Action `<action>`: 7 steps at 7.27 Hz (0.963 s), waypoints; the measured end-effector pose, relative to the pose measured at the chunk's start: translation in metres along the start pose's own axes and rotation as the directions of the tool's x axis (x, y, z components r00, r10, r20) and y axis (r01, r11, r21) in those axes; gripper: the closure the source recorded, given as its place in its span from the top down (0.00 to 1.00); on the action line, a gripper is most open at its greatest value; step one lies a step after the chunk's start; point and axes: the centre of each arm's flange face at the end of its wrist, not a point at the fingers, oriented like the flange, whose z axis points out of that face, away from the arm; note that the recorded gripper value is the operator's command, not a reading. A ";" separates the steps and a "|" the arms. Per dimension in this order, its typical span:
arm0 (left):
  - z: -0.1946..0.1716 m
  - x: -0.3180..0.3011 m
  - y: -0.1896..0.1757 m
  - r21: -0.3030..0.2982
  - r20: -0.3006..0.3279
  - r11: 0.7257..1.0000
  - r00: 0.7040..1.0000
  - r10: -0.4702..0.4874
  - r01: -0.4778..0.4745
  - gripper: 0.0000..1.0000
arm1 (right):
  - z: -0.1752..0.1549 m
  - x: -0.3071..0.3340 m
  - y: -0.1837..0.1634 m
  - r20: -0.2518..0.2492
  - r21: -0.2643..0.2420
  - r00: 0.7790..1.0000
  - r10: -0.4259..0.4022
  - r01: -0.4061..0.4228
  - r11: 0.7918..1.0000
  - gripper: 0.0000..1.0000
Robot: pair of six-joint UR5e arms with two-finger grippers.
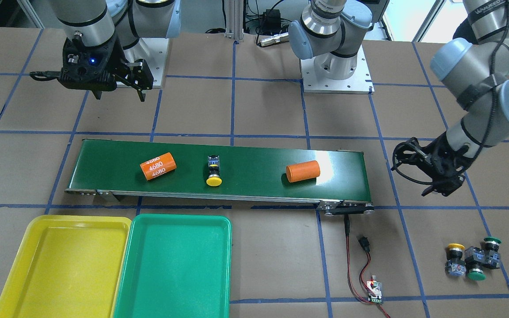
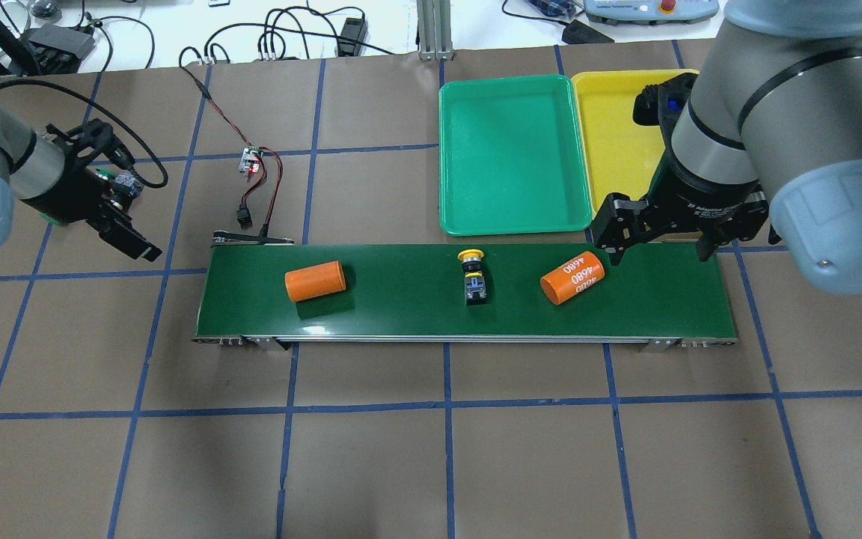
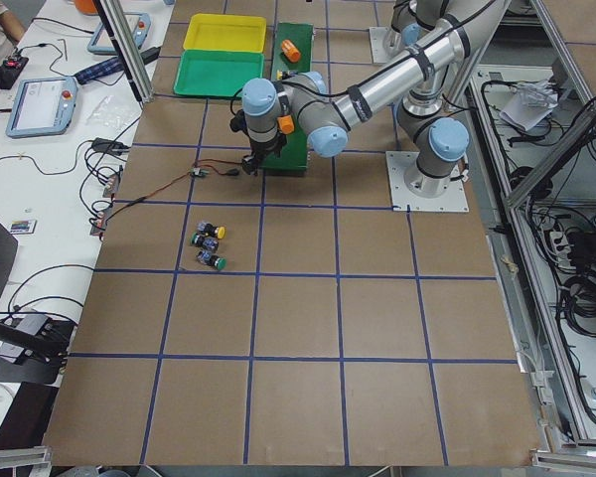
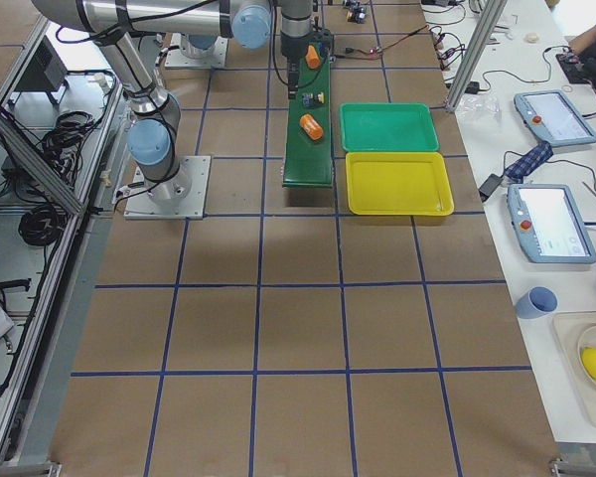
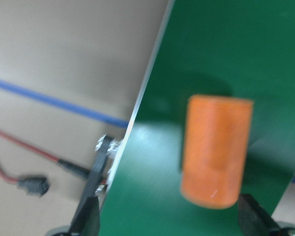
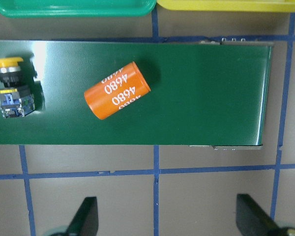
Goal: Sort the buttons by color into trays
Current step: 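Move the left gripper back over the cluster of buttons, then grasp the belt's yellow-topped button with right gripper while left grasps clear-topped button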
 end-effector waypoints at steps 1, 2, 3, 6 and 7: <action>-0.006 -0.033 0.011 0.006 0.006 0.998 0.998 -0.056 0.056 1.00 | 0.008 -0.001 -0.016 0.000 0.023 1.000 0.007 -0.007 1.000 1.00; -0.005 -0.067 0.028 0.010 0.007 0.993 0.993 -0.121 0.121 1.00 | 0.019 -0.001 -0.028 -0.002 0.025 1.000 0.012 -0.012 1.000 1.00; -0.002 -0.094 0.042 0.011 0.008 0.983 0.983 -0.184 0.184 1.00 | 0.031 -0.001 -0.038 -0.002 0.012 1.000 0.014 -0.014 1.000 1.00; 0.004 -0.163 0.061 -0.035 0.066 0.956 0.955 -0.289 0.292 1.00 | 0.063 -0.009 -0.068 0.001 0.021 1.000 0.004 -0.004 1.000 1.00; 0.012 -0.183 0.063 -0.056 0.080 0.949 0.949 -0.305 0.310 1.00 | 0.067 -0.018 -0.070 0.008 0.025 1.000 -0.013 0.013 1.000 1.00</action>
